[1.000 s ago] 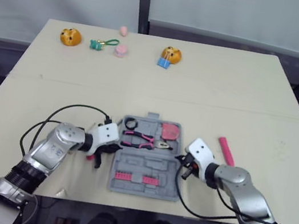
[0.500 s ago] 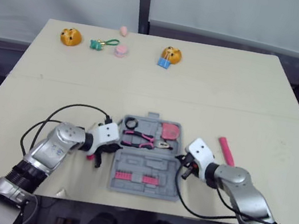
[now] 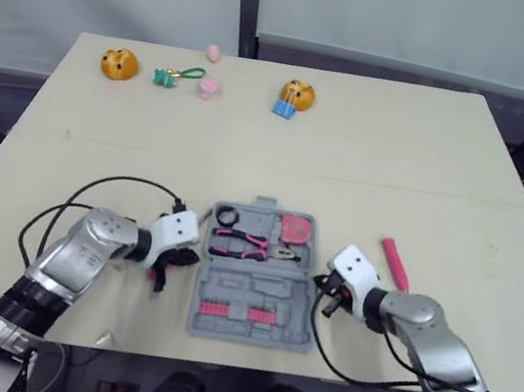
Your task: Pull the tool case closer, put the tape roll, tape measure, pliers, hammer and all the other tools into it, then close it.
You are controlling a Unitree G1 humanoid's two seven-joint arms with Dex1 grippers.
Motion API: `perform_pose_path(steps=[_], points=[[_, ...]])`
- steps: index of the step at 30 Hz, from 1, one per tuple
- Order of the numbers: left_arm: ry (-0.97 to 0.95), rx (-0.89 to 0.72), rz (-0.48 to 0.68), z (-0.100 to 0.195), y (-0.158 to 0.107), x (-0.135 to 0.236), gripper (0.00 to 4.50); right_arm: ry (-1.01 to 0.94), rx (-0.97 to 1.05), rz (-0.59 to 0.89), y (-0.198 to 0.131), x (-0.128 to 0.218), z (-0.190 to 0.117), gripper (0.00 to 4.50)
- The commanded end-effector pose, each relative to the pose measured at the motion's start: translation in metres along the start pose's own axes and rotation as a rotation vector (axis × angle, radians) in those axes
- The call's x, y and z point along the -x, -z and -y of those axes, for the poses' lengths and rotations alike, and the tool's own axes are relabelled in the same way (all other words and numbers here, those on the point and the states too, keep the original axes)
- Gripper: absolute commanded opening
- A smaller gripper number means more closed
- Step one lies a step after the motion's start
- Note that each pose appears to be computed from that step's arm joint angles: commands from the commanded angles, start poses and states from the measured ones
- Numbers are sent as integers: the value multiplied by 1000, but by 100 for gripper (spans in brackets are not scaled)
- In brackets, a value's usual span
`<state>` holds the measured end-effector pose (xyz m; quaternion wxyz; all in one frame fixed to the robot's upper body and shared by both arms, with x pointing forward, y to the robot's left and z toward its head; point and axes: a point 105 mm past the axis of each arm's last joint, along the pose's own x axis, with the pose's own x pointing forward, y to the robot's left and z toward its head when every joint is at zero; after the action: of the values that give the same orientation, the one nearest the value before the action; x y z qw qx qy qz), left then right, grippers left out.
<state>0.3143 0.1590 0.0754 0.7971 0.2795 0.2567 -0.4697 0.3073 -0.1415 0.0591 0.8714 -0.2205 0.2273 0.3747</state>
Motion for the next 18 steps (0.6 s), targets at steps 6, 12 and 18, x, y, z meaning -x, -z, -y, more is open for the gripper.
perform_pose_path(steps=[6, 12, 18], points=[[3, -12, 66, -2, -36, 32, 5, 1, 15, 17, -4, 18, 2, 0], [37, 97, 219, 4, -53, 76, 5, -43, -8, 55, -12, 55, -11, 0], [30, 218, 458, 26, -32, 114, 5, -170, -91, 116, -15, 91, -46, 0]])
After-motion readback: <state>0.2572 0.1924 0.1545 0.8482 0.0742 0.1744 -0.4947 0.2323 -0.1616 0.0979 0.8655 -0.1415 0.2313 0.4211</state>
